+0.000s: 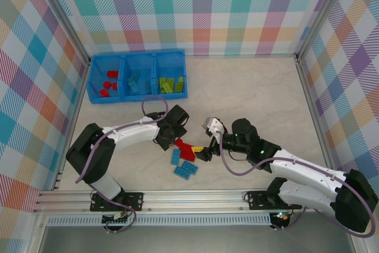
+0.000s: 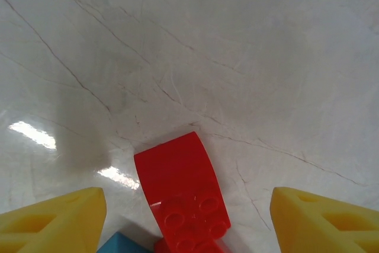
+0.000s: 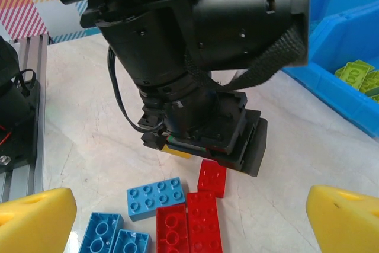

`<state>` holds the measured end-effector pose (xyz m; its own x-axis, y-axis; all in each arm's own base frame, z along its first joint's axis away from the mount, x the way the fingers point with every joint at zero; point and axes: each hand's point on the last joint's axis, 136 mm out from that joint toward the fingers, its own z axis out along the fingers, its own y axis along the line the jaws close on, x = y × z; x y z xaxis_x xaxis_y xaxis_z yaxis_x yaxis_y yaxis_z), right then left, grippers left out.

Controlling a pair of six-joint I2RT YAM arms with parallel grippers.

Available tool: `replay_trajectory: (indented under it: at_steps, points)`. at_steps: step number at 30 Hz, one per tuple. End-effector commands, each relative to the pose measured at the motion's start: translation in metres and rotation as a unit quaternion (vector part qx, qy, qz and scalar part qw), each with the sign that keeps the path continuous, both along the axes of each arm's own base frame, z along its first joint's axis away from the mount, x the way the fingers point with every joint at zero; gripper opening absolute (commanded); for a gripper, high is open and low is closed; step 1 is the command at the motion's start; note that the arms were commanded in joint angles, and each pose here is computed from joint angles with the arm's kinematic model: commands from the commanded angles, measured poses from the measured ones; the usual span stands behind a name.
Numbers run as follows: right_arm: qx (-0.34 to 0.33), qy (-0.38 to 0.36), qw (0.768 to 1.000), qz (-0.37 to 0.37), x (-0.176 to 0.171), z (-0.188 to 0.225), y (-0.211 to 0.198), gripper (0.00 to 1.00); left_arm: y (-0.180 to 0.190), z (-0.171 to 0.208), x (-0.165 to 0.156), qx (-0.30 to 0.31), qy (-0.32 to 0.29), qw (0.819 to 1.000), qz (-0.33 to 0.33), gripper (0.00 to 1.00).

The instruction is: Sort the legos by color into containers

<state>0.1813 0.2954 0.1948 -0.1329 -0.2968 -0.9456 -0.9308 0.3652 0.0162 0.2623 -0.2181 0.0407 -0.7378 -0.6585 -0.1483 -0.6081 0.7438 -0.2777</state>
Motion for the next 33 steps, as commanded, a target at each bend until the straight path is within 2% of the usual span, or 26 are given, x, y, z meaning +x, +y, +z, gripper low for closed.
replay_trajectory:
  at_steps: [1,11,15,18,23,27,30,33]
  points:
    - [0.015,-0.013,1.0,0.016,-0.007,0.007,0.001,1.0,-0.013,-0.004,-0.001,-0.012,0.015,1.0,-0.004,0.74]
    - [-0.012,0.007,0.999,0.029,-0.013,-0.005,-0.001,1.0,-0.006,-0.019,-0.01,0.007,0.037,0.999,-0.004,0.42]
    - [-0.021,0.04,0.997,0.056,-0.024,-0.009,0.002,0.99,-0.001,-0.008,-0.006,0.004,0.007,1.0,-0.009,0.29]
    - [-0.021,0.058,0.995,0.075,-0.031,-0.009,0.005,0.99,0.01,0.017,0.006,0.017,-0.04,0.999,-0.018,0.25]
    - [-0.024,0.073,0.993,0.087,-0.034,-0.013,0.009,0.99,0.066,0.087,0.039,0.077,-0.139,0.987,0.003,0.24]
    - [-0.011,0.07,0.994,0.088,-0.032,-0.009,0.012,0.98,0.131,0.147,0.076,0.139,-0.215,0.966,0.038,0.24]
    - [-0.008,0.067,0.994,0.089,-0.031,-0.008,0.014,0.99,0.186,0.175,0.101,0.19,-0.226,0.951,0.087,0.24]
    - [-0.006,0.065,0.994,0.089,-0.032,-0.007,0.014,0.98,0.233,0.187,0.126,0.225,-0.221,0.939,0.139,0.24]
